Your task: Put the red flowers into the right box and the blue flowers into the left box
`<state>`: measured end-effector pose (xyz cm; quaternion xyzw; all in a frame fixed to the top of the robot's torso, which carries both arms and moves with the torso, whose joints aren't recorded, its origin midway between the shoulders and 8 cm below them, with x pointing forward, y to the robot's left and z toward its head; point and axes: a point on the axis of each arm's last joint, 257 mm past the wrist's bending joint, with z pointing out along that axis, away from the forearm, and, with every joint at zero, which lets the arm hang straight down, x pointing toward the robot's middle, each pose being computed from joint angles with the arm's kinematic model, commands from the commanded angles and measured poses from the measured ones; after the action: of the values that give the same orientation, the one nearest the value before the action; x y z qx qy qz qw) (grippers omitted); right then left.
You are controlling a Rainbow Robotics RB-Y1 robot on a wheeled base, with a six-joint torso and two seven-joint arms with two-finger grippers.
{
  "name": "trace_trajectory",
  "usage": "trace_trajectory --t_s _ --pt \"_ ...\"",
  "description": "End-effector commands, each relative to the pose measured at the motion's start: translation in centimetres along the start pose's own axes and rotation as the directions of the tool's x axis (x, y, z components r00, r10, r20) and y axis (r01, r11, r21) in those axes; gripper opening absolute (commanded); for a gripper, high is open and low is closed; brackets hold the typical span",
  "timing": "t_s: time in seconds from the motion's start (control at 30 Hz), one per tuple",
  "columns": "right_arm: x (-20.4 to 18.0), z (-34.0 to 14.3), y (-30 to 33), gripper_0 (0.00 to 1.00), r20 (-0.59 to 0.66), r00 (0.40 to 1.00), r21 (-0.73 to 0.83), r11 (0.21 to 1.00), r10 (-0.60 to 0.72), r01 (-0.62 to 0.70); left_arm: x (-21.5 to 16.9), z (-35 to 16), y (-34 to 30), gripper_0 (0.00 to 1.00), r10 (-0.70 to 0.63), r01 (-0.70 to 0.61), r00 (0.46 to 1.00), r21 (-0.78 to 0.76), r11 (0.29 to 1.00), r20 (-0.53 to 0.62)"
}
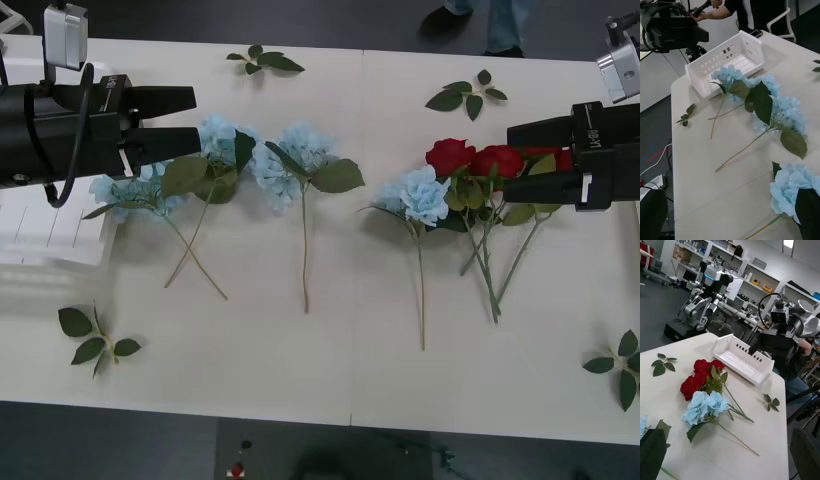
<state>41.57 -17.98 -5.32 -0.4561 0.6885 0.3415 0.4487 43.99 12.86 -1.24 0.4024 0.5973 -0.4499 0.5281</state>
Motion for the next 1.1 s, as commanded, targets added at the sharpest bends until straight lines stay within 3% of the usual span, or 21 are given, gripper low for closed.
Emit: trace_trajectory --t_s 0.03,0.17,0.2,0.33,0.5,0.67,0.8,0.9,1.1 --pt "2.3 0.2 0.3 1.0 -0.034 0.999 -0.006 1.0 0.012 -0.012 -0.1 0.2 -0.8 0.96 0.03 -0.03 0.999 0.016 0.999 -0.012" --pt "2.0 -0.7 -0.4 1.0 -0.047 0.999 0.02 1.0 0.013 -0.013 -0.1 0.2 -0.8 0.96 0.03 -0.03 0.999 0.016 0.999 -0.012" --pt "1.9 -0.9 -0.6 1.0 -0.049 0.999 0.029 1.0 0.013 -0.011 4.5 0.3 -0.8 0.96 -0.081 0.081 0.996 0.009 0.997 -0.023" --pt "1.0 -1.7 -2.2 1.0 -0.042 0.999 0.093 0.996 0.015 -0.011 4.8 0.8 -0.7 0.96 -0.108 0.108 0.994 0.014 0.994 0.006" --pt "0.1 -2.3 -4.0 1.0 -0.033 0.993 0.164 0.981 0.112 -0.105 4.9 0.7 0.1 0.96 -0.089 0.089 0.996 -0.007 0.996 -0.006" --pt "0.8 -1.9 -5.9 1.0 -0.034 0.953 0.236 0.929 0.301 -0.285 4.1 0.1 2.7 0.96 -0.024 0.021 0.999 -0.063 0.998 -0.047" --pt "3.0 -1.3 -8.3 1.0 -0.045 0.884 0.328 0.843 0.466 -0.427 3.9 -1.0 5.3 0.96 -0.019 0.006 0.993 -0.108 0.994 -0.118" --pt "4.9 -1.0 -10.1 1.0 -0.05 0.828 0.405 0.769 0.559 -0.495 4.5 -1.8 6.8 0.96 -0.09 0.065 0.982 -0.149 0.987 -0.168" --pt "9.1 -1.4 -14.8 1.0 0.023 0.69 0.589 0.548 0.724 -0.595 7.3 -3.4 8.4 0.96 -0.302 0.24 0.916 -0.241 0.94 -0.264"
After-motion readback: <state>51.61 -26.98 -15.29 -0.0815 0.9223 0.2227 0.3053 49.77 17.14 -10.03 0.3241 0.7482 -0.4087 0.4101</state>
